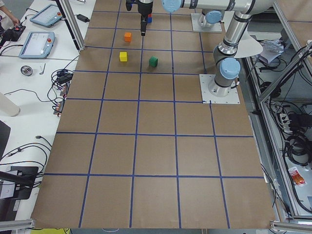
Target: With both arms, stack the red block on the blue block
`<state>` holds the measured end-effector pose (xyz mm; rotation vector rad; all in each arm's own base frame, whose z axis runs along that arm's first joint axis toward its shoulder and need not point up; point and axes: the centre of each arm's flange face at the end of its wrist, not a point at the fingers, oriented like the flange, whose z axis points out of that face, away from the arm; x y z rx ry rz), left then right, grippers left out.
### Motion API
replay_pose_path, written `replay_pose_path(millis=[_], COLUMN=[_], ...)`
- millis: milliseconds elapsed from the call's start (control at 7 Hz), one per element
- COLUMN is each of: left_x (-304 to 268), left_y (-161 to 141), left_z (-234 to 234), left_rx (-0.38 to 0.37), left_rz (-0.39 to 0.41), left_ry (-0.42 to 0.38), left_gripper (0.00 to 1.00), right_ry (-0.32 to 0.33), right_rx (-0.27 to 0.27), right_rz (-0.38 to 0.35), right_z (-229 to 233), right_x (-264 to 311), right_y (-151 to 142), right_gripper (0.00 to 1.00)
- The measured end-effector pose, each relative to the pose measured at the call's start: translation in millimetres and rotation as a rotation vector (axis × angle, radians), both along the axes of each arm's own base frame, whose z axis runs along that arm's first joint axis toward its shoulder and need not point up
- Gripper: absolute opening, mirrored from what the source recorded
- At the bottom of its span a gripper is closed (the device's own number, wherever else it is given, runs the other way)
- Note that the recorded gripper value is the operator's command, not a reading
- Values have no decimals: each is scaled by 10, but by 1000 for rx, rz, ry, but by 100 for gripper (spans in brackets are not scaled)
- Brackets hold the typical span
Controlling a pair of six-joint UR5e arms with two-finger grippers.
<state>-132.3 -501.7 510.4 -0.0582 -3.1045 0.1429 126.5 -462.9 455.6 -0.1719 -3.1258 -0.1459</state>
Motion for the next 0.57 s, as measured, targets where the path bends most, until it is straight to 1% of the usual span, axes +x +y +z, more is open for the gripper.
replay_pose_path(millis=[571], left_x=[1], left_y=[3], left_z=[-4], left_rx=[1], left_rz=[0], left_ry=[-1], left_gripper=[100], right_ry=[4], right_rx=[-3], right_rz=[-2], right_z=[-3], right_x=[-1], right_y=[-8], right_gripper=[100])
